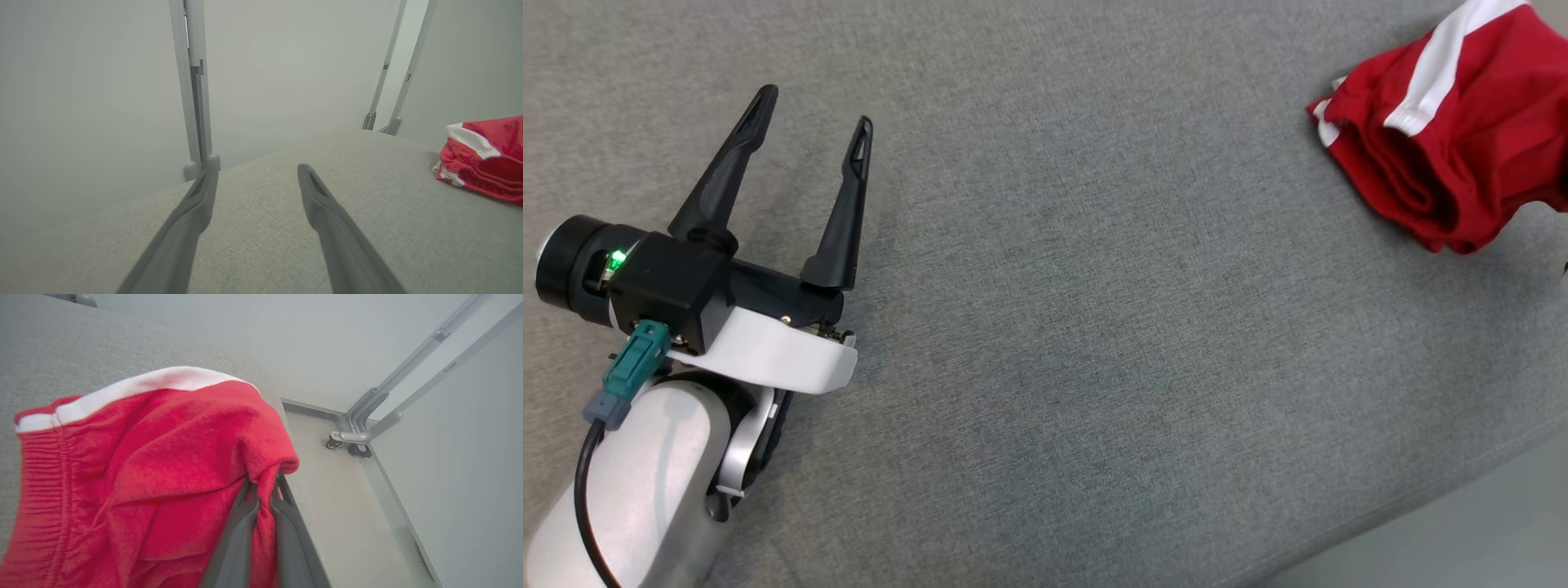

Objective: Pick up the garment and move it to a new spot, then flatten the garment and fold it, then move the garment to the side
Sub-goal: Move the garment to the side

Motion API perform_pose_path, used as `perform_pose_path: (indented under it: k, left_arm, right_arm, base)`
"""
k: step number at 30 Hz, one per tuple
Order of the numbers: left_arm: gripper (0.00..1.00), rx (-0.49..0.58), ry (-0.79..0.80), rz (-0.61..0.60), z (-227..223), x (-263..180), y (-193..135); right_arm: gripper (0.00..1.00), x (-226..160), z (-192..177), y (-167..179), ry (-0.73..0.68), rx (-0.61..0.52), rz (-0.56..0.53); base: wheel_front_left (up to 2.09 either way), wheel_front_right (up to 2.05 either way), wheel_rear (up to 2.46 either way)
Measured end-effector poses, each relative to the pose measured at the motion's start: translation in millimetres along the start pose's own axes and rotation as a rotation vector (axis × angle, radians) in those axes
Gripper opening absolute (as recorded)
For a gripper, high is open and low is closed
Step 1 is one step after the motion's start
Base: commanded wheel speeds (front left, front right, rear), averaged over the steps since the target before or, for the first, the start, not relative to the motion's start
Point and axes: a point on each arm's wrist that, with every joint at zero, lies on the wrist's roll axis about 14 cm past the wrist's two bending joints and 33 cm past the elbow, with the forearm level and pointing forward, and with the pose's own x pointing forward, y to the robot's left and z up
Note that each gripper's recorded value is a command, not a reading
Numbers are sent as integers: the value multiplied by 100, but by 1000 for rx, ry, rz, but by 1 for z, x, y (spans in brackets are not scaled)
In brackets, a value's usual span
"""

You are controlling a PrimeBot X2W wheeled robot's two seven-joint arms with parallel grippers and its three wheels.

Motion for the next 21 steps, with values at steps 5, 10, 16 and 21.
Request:
perform_pose_path:
  k: [5, 10, 16, 21]
  left_arm:
    - [100, -14, 26, -18, -17, 7, -1]
    - [100, -21, 14, -9, -13, 6, -1]
    - [100, -24, 0, 41, -3, -6, 5]
    - [100, -30, -24, 92, 10, -18, 15]
  right_arm:
    - [29, 5, -18, -11, 54, 33, -56]
    - [100, 4, -19, -21, 57, 63, -98]
    - [100, -3, 21, -33, -99, 153, -142]
    - [100, -16, 65, -28, -307, 315, -174]
  base:
    - [0, 0, 0]
    - [0, 0, 0]
    - [0, 0, 0]
    - [0, 0, 0]
